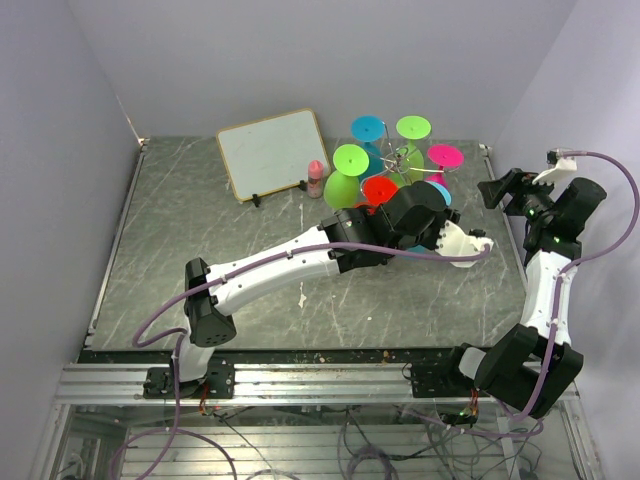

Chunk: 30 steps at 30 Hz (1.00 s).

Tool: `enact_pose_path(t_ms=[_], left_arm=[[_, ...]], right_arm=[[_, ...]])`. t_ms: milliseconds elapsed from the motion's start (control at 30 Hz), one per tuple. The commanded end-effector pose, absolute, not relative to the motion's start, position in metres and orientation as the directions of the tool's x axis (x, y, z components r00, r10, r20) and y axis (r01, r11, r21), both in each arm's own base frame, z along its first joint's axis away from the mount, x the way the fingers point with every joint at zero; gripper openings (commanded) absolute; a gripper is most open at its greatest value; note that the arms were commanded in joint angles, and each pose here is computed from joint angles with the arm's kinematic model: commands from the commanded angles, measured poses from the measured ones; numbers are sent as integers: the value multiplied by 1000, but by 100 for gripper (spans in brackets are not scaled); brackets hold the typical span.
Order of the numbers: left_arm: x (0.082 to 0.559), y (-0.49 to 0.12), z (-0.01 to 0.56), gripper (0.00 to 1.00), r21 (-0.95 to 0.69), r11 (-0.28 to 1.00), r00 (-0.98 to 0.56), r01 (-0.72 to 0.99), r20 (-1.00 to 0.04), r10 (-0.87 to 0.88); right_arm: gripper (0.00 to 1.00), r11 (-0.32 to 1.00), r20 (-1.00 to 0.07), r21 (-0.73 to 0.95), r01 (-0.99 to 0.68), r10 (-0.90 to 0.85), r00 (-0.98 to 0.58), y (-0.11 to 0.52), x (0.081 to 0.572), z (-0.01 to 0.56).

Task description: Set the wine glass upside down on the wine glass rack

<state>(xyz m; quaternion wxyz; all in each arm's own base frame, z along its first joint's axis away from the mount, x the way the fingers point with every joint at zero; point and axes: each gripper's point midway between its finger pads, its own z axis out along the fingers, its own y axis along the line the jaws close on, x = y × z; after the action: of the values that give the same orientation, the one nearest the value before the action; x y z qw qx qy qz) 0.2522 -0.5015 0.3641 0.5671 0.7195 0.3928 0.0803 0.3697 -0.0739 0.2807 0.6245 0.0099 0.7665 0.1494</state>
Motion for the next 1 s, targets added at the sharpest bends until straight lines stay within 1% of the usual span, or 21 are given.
enact_pose_path(t_ms=[0,333,700,833,900,967], left_arm=[[247,-504,372,39,872,-19,674,489,-364,642],[244,-504,371,42,866,-27,675,499,-369,638],[237,-501,376,45,845,-15,669,535,-412,619],[226,-497,379,49,816,-34,669,577,-448,592],[219,-493,384,55,798,-40,668,601,-474,573],[209,-490,386,58,776,-58,670,628,-501,548]], right_arm=[[79,960,-965,218,-177,185,-185,-76,368,289],[79,959,-964,220,-177,186,-190,-76,369,287],[79,959,-965,218,-179,183,-190,-76,369,287],[79,959,-964,217,-182,181,-194,-76,369,286],[79,960,-964,216,-180,181,-193,-76,369,286],[79,960,-965,214,-182,179,-192,-76,369,287]])
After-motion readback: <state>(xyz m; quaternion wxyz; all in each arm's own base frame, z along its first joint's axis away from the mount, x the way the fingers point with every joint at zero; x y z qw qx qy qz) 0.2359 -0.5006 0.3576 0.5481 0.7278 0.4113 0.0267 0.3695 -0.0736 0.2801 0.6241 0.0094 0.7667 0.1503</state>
